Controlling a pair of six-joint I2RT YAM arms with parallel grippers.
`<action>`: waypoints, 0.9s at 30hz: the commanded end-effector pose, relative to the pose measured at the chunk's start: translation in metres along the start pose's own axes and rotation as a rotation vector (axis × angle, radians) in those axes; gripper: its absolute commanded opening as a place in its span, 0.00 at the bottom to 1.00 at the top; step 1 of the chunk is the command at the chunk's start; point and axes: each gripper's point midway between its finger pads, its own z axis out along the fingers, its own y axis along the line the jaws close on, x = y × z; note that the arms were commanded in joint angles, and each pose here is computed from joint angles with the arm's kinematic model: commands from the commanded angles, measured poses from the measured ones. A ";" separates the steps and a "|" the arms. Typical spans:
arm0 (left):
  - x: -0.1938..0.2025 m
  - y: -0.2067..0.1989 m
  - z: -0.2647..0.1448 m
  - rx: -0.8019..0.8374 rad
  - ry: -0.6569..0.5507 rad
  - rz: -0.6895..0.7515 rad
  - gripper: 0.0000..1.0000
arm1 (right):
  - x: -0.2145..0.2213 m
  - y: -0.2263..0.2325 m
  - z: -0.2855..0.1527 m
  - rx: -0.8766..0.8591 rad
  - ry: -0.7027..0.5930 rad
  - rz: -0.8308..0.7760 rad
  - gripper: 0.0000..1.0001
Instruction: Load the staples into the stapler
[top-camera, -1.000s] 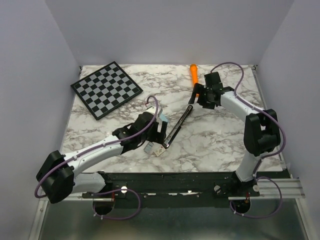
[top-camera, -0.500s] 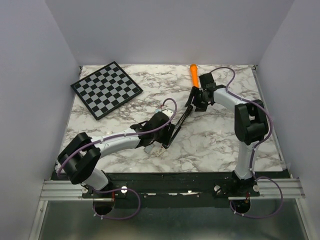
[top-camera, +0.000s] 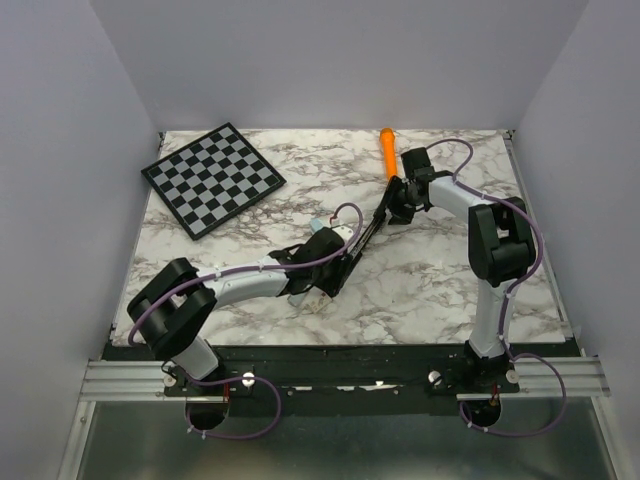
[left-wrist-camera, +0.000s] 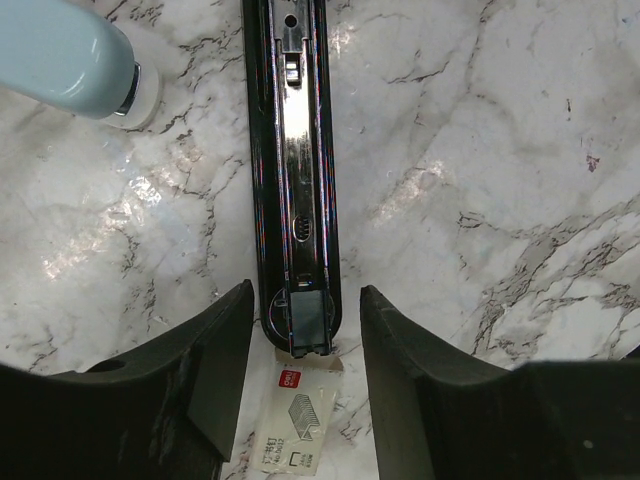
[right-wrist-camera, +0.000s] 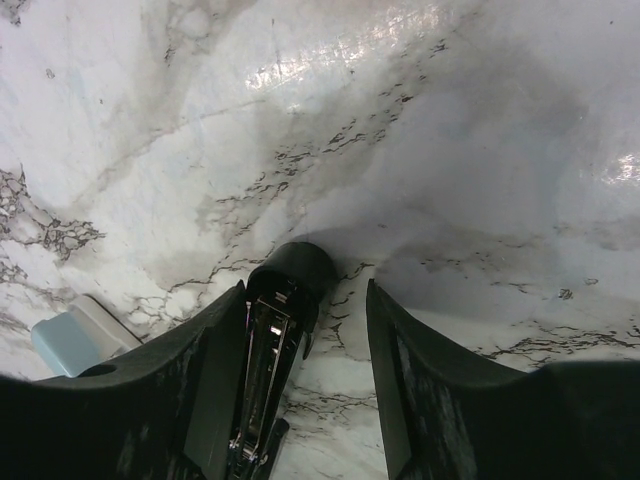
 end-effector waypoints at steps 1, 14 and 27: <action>0.014 -0.005 0.007 0.027 0.036 0.027 0.54 | 0.011 -0.007 0.010 0.013 0.055 0.026 0.58; 0.028 -0.003 0.006 0.028 0.067 0.034 0.31 | 0.010 -0.003 0.009 -0.007 0.050 0.023 0.45; 0.005 -0.006 0.016 0.014 0.017 0.041 0.00 | 0.004 0.003 -0.039 -0.035 -0.051 -0.038 0.13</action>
